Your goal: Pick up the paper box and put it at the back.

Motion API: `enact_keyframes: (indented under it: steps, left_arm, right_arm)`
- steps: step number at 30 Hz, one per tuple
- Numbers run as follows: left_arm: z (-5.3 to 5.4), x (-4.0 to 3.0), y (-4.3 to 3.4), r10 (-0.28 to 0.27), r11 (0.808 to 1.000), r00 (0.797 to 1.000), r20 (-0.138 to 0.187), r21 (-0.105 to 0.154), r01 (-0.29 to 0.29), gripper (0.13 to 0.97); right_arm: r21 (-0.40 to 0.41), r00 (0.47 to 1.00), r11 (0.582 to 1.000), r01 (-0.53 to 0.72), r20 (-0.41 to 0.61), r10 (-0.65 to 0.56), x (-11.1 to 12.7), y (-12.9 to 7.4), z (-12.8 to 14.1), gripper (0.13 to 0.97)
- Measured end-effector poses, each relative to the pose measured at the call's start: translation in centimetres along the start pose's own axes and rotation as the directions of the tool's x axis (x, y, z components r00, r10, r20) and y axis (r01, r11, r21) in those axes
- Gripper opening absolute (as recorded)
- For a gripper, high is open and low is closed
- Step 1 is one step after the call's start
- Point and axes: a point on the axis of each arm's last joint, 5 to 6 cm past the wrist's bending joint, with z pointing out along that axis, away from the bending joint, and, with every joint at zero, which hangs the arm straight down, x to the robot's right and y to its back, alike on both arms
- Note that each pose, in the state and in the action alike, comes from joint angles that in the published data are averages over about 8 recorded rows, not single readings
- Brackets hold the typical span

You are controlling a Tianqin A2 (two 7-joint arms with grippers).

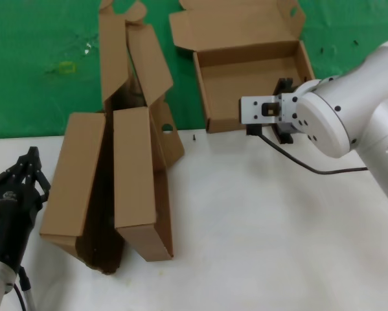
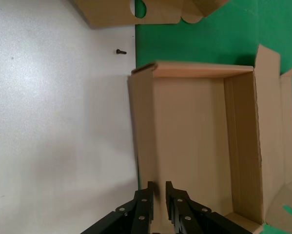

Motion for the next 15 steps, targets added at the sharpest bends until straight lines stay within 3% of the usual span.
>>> enact_keyframes:
  steps: [11, 15]
  left_arm:
    - [0.0, 0.0, 0.0, 0.0, 1.0, 1.0, 0.0, 0.0, 0.0, 0.143]
    - [0.0, 0.0, 0.0, 0.0, 1.0, 1.0, 0.0, 0.0, 0.0, 0.143]
  right_arm:
    - [0.039, 0.999, 0.999, -0.037, -0.006, 0.037, -0.06, -0.62, 0.48, 0.298]
    - [0.084, 0.997, 0.994, -0.075, -0.028, 0.077, 0.33, -0.76, -0.37, 0.298]
